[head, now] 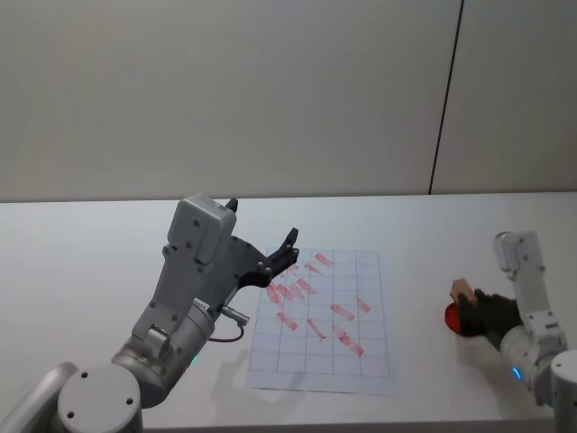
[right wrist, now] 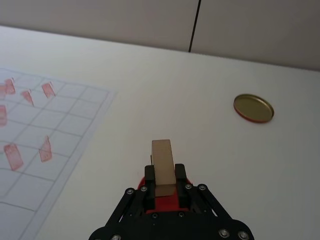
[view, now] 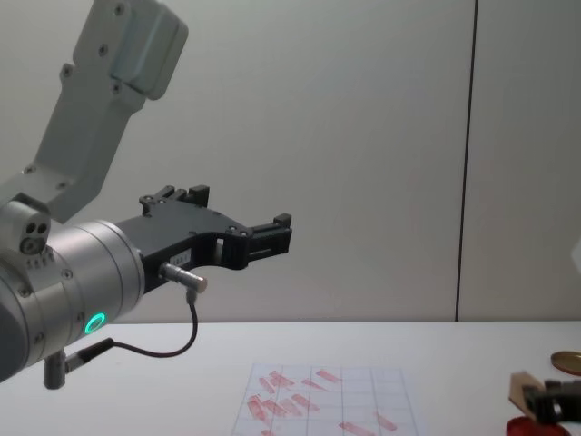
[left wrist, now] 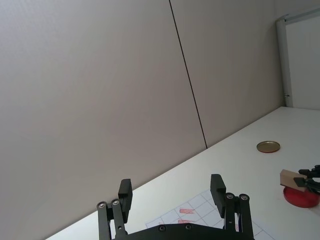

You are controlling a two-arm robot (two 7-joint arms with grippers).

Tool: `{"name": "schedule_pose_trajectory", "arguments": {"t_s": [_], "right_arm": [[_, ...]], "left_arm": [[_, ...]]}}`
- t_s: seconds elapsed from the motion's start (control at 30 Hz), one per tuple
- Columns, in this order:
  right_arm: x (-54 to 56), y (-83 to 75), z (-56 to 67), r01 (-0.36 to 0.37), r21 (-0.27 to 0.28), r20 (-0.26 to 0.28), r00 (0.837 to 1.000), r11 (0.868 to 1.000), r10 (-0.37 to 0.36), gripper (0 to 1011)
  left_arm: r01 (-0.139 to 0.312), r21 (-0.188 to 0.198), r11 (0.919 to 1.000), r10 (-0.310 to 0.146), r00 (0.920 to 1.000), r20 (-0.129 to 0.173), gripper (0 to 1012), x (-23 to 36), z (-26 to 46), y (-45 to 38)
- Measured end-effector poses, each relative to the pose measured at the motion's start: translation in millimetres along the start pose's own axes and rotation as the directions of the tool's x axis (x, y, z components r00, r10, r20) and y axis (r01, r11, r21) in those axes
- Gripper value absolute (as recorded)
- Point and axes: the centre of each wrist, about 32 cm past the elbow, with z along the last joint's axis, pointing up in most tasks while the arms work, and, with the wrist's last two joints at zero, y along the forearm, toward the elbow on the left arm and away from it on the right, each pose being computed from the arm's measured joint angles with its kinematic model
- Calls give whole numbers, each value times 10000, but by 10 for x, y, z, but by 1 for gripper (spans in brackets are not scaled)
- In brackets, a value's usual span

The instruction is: Use the one hand to pick up the stamp and affix it onto the A4 paper.

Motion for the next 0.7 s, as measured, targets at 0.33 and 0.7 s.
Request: {"name": "schedule_pose_trajectory", "arguments": {"t_s": [0.33,0.7], "right_arm": [[-61,-73,230,-355,1317,-19,9993,9907,360,224],[-256,-85,437,-1335,1989,382,9910,9709,1284,224]], "left_arm": [[0,0,10000,0,10000,-1,993,0,0,0],[0,-1,10000,0,10000,0,993,0,0,0]]}}
